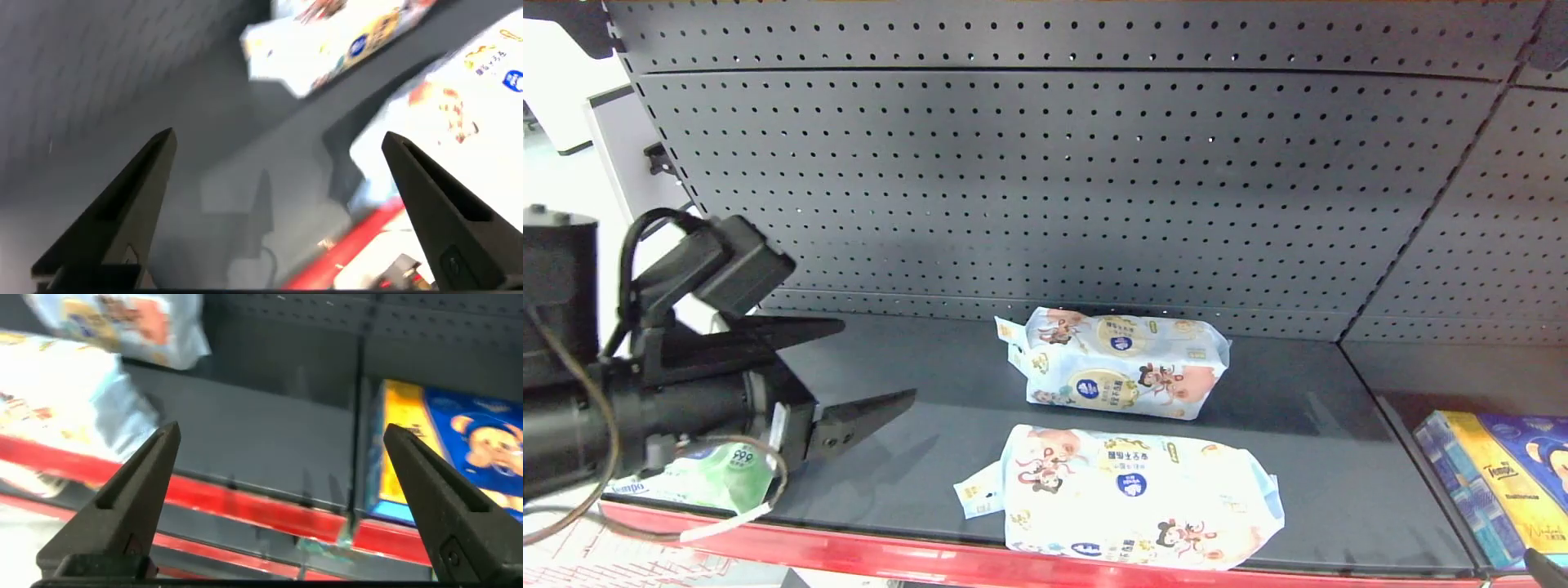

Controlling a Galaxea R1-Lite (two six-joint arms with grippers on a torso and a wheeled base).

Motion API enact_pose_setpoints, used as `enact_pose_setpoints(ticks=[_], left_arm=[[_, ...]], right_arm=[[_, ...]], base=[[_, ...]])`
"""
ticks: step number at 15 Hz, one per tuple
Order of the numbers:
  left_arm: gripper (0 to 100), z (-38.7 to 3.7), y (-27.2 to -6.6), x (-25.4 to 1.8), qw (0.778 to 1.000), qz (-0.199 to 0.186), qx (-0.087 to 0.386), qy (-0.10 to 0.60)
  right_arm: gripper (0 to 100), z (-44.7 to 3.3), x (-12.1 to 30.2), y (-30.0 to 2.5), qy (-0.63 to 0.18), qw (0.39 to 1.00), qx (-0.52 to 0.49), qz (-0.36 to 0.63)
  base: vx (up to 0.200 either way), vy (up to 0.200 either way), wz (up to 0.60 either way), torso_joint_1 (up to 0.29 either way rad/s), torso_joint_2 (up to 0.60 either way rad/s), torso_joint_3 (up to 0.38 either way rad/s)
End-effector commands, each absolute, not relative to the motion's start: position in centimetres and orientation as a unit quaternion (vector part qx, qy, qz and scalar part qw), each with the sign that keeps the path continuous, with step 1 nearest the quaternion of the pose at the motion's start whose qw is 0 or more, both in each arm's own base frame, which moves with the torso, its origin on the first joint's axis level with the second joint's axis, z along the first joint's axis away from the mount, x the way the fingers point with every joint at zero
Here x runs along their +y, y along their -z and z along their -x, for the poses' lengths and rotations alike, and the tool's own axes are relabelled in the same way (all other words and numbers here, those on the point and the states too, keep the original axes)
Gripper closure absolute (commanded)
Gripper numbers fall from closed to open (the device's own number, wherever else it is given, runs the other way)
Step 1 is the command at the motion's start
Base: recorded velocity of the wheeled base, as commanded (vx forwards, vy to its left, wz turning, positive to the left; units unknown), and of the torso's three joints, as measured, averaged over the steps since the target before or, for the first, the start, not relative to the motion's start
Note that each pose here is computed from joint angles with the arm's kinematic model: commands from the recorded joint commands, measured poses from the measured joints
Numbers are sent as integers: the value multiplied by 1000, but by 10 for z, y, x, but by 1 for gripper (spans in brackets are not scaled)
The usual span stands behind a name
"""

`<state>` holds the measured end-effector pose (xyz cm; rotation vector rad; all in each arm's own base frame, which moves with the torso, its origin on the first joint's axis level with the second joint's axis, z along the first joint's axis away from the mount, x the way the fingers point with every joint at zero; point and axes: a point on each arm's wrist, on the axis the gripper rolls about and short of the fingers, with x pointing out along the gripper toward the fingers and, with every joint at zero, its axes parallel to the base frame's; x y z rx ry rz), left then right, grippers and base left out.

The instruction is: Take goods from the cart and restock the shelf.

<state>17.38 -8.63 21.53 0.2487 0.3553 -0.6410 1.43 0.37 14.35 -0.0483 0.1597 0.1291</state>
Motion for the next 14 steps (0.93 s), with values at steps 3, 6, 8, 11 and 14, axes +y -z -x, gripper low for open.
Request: enact_pose_setpoints(ticks=[3,6,8,11,14], left_arm=[[0,-109,-197,-54,942,-80,162,282],[0,-109,-194,-55,941,-76,174,281],[0,-116,-187,-60,933,-81,201,289],[0,-122,-179,-72,917,-91,227,317],[0,-123,-177,-75,913,-95,234,321]], right_arm=[[0,-61,3,-152,-114,977,168,61],[0,-56,7,-132,-148,966,199,71],[0,-57,7,-136,-149,968,191,71],[0,-61,7,-153,-149,972,163,76],[0,-74,8,-152,-154,966,193,82]], base=[[0,0,0,0,0,0],[0,0,0,0,0,0],[0,0,0,0,0,0],[0,0,0,0,0,0],[0,0,0,0,0,0]])
